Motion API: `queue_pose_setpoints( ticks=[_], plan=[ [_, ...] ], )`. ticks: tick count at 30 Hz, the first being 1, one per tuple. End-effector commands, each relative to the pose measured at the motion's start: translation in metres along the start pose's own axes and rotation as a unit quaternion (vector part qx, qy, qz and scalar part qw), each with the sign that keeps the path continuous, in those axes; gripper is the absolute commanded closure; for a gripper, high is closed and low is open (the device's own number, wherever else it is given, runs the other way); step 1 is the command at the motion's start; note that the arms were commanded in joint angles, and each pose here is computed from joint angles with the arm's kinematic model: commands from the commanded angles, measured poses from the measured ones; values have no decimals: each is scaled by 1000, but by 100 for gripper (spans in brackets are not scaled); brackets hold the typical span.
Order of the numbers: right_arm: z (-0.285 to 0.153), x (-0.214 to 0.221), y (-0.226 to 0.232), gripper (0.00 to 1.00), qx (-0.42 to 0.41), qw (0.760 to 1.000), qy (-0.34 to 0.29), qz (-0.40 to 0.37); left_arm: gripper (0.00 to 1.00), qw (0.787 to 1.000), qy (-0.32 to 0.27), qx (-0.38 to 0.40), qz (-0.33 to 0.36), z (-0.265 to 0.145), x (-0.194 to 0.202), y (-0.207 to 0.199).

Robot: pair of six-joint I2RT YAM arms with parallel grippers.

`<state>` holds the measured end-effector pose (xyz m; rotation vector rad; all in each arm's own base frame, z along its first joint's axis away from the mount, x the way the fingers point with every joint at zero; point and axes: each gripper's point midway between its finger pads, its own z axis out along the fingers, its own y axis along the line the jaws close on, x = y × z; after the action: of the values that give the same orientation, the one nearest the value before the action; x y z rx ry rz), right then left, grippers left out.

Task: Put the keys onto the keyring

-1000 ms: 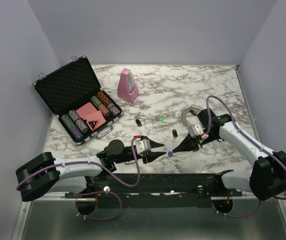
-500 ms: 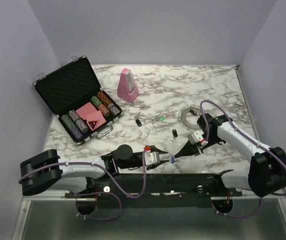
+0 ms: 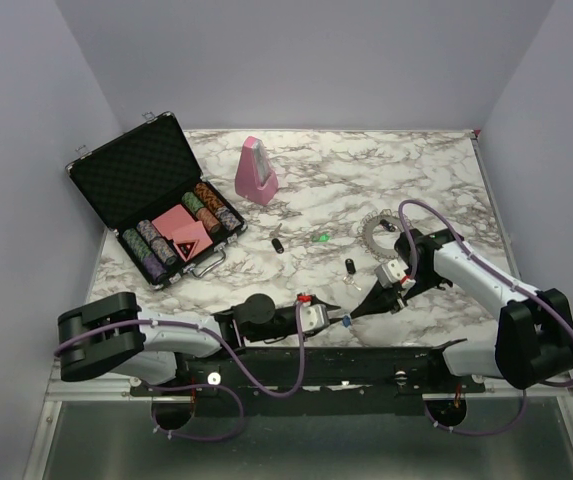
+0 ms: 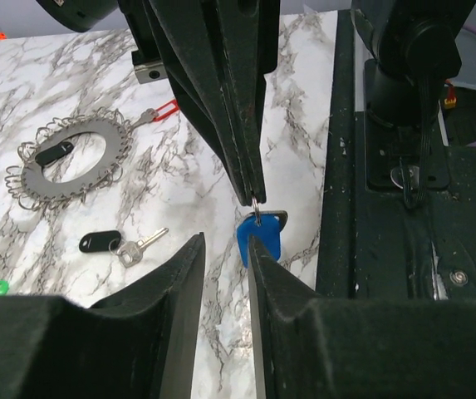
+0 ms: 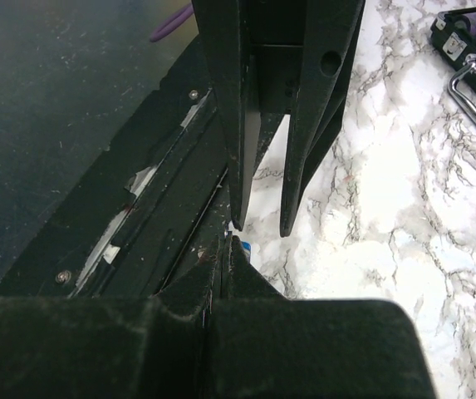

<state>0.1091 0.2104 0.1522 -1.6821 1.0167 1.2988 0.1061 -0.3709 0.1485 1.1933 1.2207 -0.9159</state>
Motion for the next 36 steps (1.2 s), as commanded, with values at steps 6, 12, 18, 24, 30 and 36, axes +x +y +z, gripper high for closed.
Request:
queue_pose_setpoints(
  ticks=[6, 12, 18, 24, 30, 36],
  plan=[
    [-1, 2, -5, 100, 2, 998, -3, -61, 70, 999, -51, 3, -17, 11, -25, -3],
    [-1, 1, -6, 100, 3, 998, -5, -61, 70, 999, -37, 15, -30, 3, -13, -11],
    [0, 2, -7, 100, 4, 998, -5, -58, 69, 999, -29, 19, -33, 0, -7, -15],
    [0, 3, -7, 100, 5, 998, -6, -54, 68, 999, -36, 19, -32, 6, -11, -15],
    [0, 2, -6, 100, 6, 999, -8, -52, 69, 999, -32, 17, -33, 10, -10, -14],
    [0, 3, -6, 100, 6, 999, -9, -50, 70, 999, -40, 17, -32, 13, -16, -13]
  ],
)
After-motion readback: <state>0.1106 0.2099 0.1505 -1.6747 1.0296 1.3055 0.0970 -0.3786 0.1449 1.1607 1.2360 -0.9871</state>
